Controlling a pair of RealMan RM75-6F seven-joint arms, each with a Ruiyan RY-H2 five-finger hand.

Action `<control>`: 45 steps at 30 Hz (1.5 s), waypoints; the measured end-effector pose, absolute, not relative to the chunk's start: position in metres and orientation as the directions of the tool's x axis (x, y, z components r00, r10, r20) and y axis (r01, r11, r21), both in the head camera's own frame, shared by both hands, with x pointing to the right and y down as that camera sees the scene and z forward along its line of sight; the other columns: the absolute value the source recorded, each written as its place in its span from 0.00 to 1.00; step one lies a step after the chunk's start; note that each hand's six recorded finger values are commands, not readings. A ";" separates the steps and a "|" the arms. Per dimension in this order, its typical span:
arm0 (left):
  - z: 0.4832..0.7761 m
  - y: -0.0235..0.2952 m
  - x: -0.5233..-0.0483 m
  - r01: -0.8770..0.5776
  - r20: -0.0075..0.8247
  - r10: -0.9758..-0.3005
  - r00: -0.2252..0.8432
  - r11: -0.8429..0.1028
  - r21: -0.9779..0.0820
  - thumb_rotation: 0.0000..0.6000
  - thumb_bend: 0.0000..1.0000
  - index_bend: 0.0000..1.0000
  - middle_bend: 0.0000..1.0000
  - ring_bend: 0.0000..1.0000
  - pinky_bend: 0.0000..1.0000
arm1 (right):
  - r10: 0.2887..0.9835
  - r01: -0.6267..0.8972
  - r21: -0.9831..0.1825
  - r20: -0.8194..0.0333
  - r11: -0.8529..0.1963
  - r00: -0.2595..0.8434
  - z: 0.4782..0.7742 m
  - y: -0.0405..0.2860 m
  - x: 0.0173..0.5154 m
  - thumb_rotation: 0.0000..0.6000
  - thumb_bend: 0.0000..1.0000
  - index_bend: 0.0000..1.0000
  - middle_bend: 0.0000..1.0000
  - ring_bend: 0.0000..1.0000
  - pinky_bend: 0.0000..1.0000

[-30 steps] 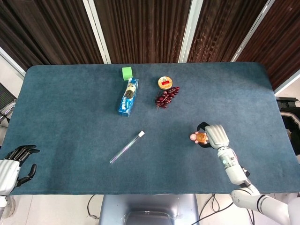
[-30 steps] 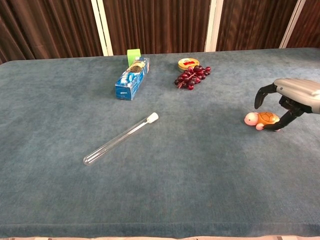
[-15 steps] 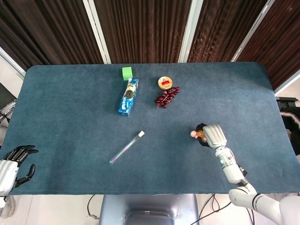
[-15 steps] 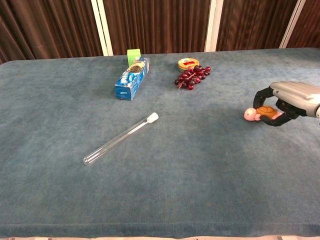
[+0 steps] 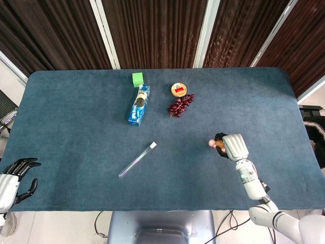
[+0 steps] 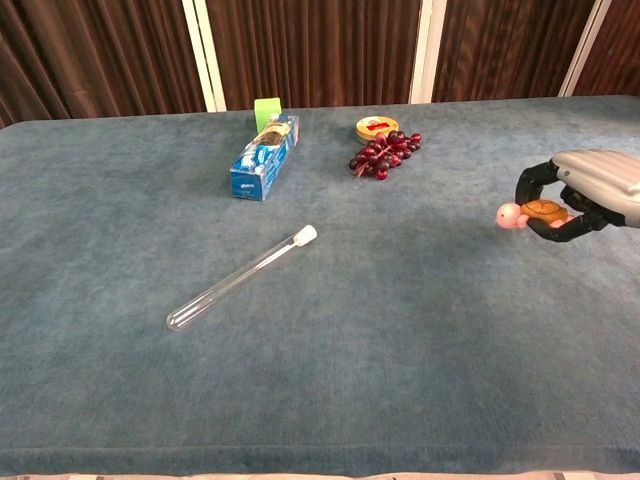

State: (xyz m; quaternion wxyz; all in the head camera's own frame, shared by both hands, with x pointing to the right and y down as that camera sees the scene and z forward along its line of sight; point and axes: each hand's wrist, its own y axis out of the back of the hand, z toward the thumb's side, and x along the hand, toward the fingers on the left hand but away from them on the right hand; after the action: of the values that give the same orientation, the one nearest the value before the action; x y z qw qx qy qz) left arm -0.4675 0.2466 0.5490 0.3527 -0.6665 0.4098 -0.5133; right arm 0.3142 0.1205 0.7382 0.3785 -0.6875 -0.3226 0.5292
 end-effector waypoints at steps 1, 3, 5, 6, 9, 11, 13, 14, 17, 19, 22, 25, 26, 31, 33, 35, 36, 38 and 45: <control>0.549 0.247 -0.468 -0.183 0.395 -0.908 0.137 -0.415 -0.891 1.00 0.49 0.31 0.23 0.20 0.36 | 0.844 0.042 -0.861 -0.484 -0.506 0.232 0.738 0.121 0.315 1.00 1.00 0.88 0.70 1.00 1.00; 0.549 0.246 -0.467 -0.183 0.395 -0.908 0.137 -0.415 -0.891 1.00 0.49 0.31 0.23 0.20 0.36 | 0.842 0.049 -0.858 -0.487 -0.511 0.233 0.738 0.122 0.315 1.00 1.00 0.88 0.70 1.00 1.00; 0.549 0.246 -0.467 -0.183 0.396 -0.908 0.137 -0.416 -0.891 1.00 0.49 0.31 0.23 0.20 0.36 | 0.837 0.055 -0.853 -0.494 -0.519 0.237 0.738 0.123 0.315 1.00 1.00 0.86 0.70 1.00 1.00; 0.549 0.246 -0.467 -0.183 0.396 -0.908 0.137 -0.416 -0.891 1.00 0.49 0.31 0.23 0.20 0.36 | 0.834 0.058 -0.850 -0.497 -0.524 0.239 0.737 0.124 0.316 1.00 1.00 0.81 0.68 1.00 1.00; 0.549 0.247 -0.468 -0.184 0.396 -0.908 0.136 -0.416 -0.891 1.00 0.49 0.31 0.23 0.20 0.36 | 0.820 0.067 -0.836 -0.515 -0.545 0.250 0.736 0.126 0.317 1.00 0.77 0.51 0.49 1.00 1.00; 0.549 0.247 -0.468 -0.184 0.396 -0.908 0.135 -0.416 -0.891 1.00 0.49 0.31 0.23 0.20 0.36 | 0.811 0.073 -0.826 -0.526 -0.559 0.255 0.734 0.127 0.318 1.00 0.44 0.33 0.37 1.00 0.99; 0.549 0.247 -0.467 -0.184 0.396 -0.908 0.136 -0.416 -0.891 1.00 0.49 0.31 0.23 0.20 0.36 | 0.806 0.073 -0.821 -0.533 -0.566 0.258 0.732 0.128 0.319 1.00 0.25 0.21 0.30 1.00 0.98; 0.549 0.247 -0.467 -0.184 0.396 -0.908 0.136 -0.416 -0.891 1.00 0.49 0.31 0.23 0.20 0.36 | 0.804 0.071 -0.819 -0.535 -0.569 0.260 0.730 0.129 0.319 1.00 0.18 0.16 0.26 1.00 0.97; 0.549 0.247 -0.467 -0.182 0.397 -0.907 0.137 -0.417 -0.890 1.00 0.49 0.31 0.23 0.20 0.36 | 0.801 0.064 -0.818 -0.539 -0.572 0.260 0.725 0.130 0.320 1.00 0.07 0.06 0.22 0.99 0.96; 0.549 0.248 -0.467 -0.181 0.398 -0.907 0.137 -0.418 -0.890 1.00 0.49 0.31 0.23 0.20 0.36 | 0.801 0.060 -0.818 -0.541 -0.572 0.257 0.723 0.129 0.321 1.00 0.06 0.04 0.21 0.99 0.96; 0.549 0.248 -0.467 -0.181 0.398 -0.907 0.137 -0.418 -0.890 1.00 0.49 0.31 0.23 0.20 0.36 | 0.800 0.053 -0.816 -0.548 -0.575 0.245 0.721 0.129 0.324 1.00 0.05 0.03 0.21 0.99 0.95; 0.549 0.248 -0.467 -0.182 0.399 -0.907 0.136 -0.419 -0.890 1.00 0.49 0.31 0.23 0.20 0.36 | 0.799 0.052 -0.815 -0.551 -0.577 0.242 0.721 0.129 0.325 1.00 0.06 0.10 0.21 0.99 0.95; 0.549 0.248 -0.467 -0.181 0.400 -0.906 0.135 -0.420 -0.889 1.00 0.49 0.31 0.23 0.20 0.36 | 0.798 0.051 -0.814 -0.553 -0.579 0.238 0.721 0.129 0.325 1.00 0.05 0.16 0.21 0.99 0.96; 0.550 0.248 -0.468 -0.179 0.404 -0.905 0.134 -0.423 -0.888 1.00 0.49 0.31 0.23 0.20 0.36 | 0.820 0.077 -0.828 -0.530 -0.555 0.215 0.721 0.121 0.324 1.00 0.11 0.45 0.35 1.00 0.98; 0.550 0.248 -0.468 -0.180 0.405 -0.905 0.134 -0.424 -0.888 1.00 0.49 0.31 0.23 0.20 0.36 | 0.831 0.090 -0.834 -0.520 -0.544 0.199 0.724 0.116 0.324 1.00 0.16 0.50 0.38 1.00 0.99; 0.550 0.248 -0.468 -0.180 0.405 -0.904 0.134 -0.424 -0.887 1.00 0.49 0.31 0.23 0.20 0.36 | 0.829 0.109 -0.828 -0.526 -0.550 0.188 0.728 0.113 0.324 1.00 0.20 0.53 0.41 1.00 1.00; 0.550 0.248 -0.468 -0.180 0.406 -0.904 0.133 -0.425 -0.887 1.00 0.49 0.31 0.23 0.20 0.36 | 0.825 0.114 -0.823 -0.533 -0.557 0.186 0.730 0.112 0.324 1.00 0.20 0.54 0.42 1.00 1.00; 0.551 0.247 -0.468 -0.179 0.408 -0.903 0.133 -0.426 -0.887 1.00 0.49 0.31 0.23 0.20 0.36 | 0.816 0.119 -0.811 -0.550 -0.573 0.180 0.734 0.110 0.323 1.00 0.21 0.55 0.43 1.00 1.00; 0.551 0.248 -0.468 -0.177 0.410 -0.902 0.134 -0.429 -0.886 1.00 0.49 0.31 0.23 0.20 0.36 | 0.810 0.112 -0.805 -0.562 -0.582 0.166 0.745 0.106 0.320 1.00 0.21 0.57 0.45 1.00 1.00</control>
State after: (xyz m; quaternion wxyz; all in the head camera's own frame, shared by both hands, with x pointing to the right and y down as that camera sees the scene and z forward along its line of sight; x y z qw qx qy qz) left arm -0.4677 0.2478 0.5508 0.3494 -0.6672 0.4043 -0.5190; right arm 0.3197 0.1056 0.7452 0.3149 -0.6957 -0.3315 0.5540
